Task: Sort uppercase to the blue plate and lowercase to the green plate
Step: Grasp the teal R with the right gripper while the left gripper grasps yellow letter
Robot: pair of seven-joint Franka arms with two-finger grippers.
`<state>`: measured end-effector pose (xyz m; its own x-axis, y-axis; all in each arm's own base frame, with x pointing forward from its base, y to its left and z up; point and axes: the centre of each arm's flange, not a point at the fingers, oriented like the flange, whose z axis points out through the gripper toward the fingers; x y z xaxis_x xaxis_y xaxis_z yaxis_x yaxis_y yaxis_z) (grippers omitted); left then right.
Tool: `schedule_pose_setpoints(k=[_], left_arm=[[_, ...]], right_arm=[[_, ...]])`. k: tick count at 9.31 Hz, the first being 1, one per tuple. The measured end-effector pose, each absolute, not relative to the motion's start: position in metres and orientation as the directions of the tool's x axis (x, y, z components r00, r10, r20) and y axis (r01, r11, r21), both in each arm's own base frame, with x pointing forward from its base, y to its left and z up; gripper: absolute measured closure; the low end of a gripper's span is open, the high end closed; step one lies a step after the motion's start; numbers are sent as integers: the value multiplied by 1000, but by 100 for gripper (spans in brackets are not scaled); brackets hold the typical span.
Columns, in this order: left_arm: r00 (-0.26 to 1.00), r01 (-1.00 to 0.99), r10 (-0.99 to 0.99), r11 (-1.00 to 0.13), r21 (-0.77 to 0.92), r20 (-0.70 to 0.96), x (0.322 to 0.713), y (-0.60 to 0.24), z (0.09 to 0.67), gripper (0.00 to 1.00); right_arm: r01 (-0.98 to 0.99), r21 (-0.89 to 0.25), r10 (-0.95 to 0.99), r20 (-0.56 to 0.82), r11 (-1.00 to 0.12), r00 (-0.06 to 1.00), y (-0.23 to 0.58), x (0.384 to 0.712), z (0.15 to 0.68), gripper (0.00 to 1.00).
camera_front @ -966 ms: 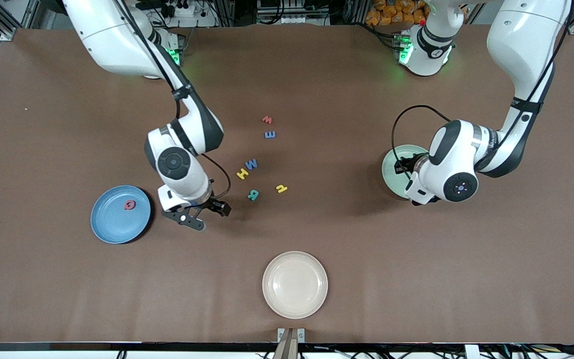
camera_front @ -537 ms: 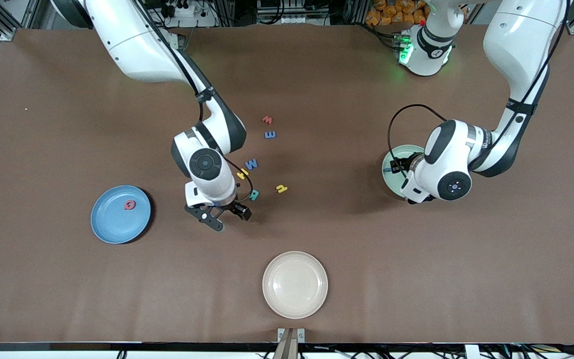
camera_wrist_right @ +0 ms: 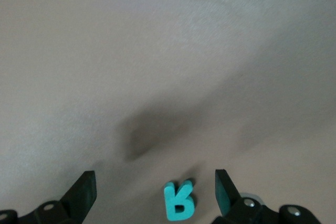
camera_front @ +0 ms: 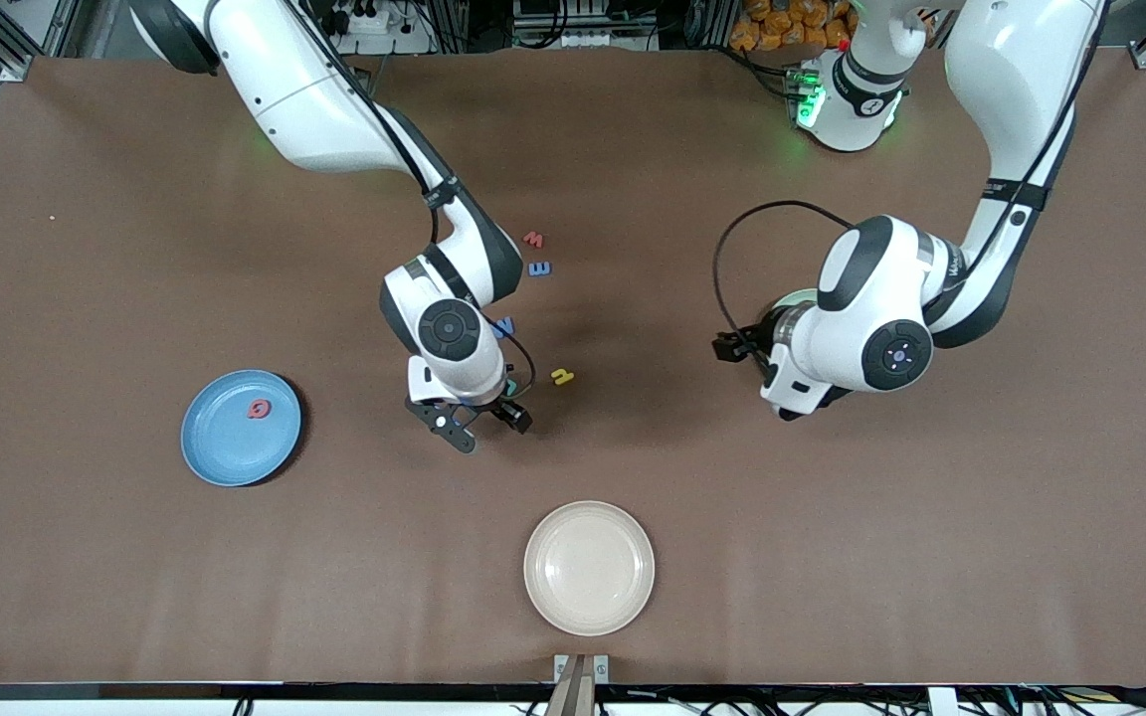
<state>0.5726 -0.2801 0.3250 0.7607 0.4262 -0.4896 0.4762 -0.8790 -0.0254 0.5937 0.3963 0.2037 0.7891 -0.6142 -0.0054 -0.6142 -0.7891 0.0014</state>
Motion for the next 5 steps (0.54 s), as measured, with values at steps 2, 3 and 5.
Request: schedule_pose_setpoints(k=[2,3,5], left_arm=[[654,602,551,-794,-83,-519,580,-325,307,2],[619,648,590,-756,-86,-518,588,-346,291,4],[518,765,675,-641,-70,-525,602,-366,271,10]], right_arm=[[-597,7,-597,-13,-802,802,401,592,192,0],[-584,3,-583,-29,-812,812,402,590,189,0],[-567,0,-566,-53,-824,822,404,588,184,0]])
